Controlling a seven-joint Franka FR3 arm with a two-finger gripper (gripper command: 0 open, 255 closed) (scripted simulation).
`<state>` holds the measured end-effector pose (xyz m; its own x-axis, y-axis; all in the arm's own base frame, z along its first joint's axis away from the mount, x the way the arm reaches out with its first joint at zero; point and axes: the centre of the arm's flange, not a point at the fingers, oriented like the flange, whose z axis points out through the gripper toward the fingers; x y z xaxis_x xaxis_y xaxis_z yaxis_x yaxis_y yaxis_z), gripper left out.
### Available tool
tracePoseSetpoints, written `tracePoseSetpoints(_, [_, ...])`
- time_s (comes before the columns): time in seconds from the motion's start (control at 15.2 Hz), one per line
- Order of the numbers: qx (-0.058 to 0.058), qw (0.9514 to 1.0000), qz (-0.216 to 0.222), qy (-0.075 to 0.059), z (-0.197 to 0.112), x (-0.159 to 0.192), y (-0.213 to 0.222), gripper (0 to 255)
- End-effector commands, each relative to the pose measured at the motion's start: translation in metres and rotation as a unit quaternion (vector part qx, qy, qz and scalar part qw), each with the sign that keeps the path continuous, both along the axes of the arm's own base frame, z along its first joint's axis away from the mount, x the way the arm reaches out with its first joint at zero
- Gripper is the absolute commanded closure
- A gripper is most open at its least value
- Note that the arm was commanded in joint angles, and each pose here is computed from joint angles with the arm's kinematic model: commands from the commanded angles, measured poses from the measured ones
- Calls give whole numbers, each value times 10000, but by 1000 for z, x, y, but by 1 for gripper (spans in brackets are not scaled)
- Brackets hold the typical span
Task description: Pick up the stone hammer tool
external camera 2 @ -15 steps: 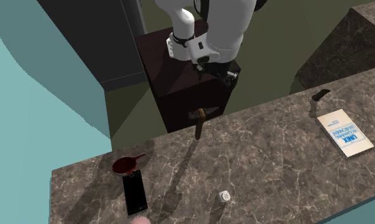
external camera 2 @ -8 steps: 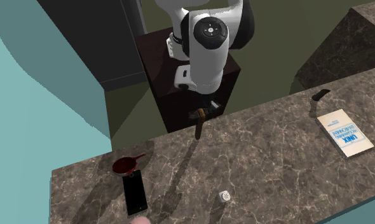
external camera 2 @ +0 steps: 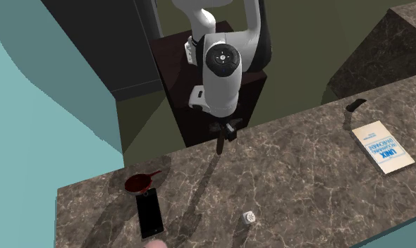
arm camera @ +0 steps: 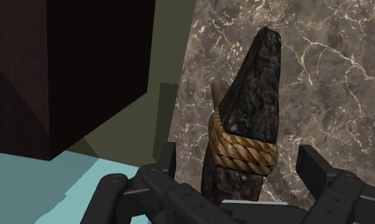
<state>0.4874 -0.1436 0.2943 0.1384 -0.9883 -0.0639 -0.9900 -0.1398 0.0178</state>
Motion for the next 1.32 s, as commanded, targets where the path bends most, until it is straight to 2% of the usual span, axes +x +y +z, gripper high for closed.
tracePoseSetpoints(0.0, [-1, 10000, -3, -3, -13, 1, 0, 0])
tracePoseSetpoints(0.13, [-1, 10000, -3, -3, -13, 1, 0, 0])
tracePoseSetpoints(0.2, [-1, 10000, -3, -2, -13, 2, 0, 255])
tracePoseSetpoints(0.79, [-1, 10000, -3, -3, -13, 1, 0, 255])
tracePoseSetpoints(1.25, [-1, 10000, -3, -3, 23, 1, 0, 255])
